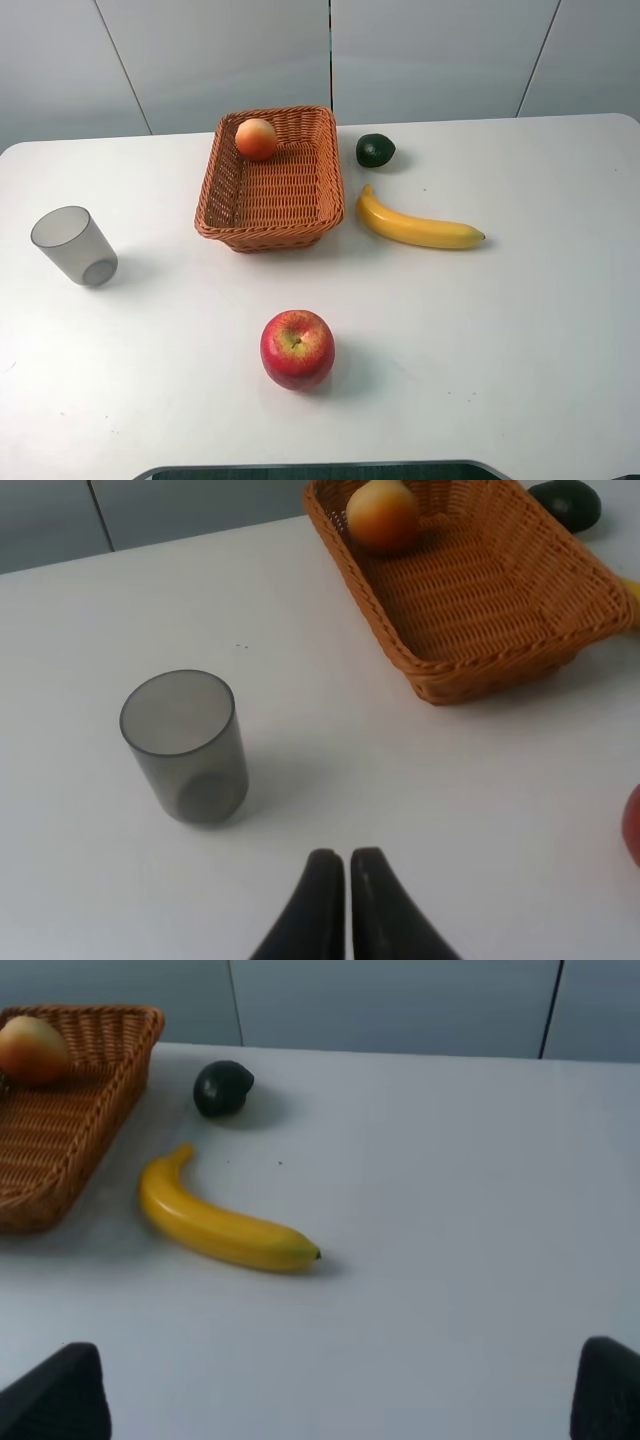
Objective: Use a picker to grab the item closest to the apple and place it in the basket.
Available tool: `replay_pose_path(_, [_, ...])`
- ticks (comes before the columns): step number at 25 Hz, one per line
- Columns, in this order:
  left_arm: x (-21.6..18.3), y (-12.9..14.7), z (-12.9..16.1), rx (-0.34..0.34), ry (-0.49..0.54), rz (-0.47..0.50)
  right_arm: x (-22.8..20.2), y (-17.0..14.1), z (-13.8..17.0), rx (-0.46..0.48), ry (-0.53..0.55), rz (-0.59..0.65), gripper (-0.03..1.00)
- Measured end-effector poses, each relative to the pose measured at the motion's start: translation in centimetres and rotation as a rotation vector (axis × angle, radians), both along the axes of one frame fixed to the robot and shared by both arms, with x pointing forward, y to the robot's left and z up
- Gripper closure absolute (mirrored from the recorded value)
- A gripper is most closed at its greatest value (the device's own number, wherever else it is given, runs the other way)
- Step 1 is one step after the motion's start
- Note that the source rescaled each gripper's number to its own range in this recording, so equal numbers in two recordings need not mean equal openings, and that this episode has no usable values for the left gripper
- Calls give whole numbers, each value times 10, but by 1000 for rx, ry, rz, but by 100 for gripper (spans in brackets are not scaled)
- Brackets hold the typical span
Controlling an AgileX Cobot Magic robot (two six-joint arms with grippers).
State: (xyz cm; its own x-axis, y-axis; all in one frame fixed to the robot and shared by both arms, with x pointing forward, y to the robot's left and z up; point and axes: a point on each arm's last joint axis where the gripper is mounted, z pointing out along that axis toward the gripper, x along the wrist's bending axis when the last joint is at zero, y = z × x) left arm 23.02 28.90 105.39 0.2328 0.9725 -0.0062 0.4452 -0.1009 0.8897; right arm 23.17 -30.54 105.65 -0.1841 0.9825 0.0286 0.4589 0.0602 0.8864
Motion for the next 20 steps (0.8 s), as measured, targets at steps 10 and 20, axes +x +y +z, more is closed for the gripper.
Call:
replay_pose_path(10, [0,0,0,0,0,0,0,2,-3,-6,14,24,-3])
replay_pose_path(20, [0,0,0,0,0,0,-1,4,-3,9,17,-91,-3])
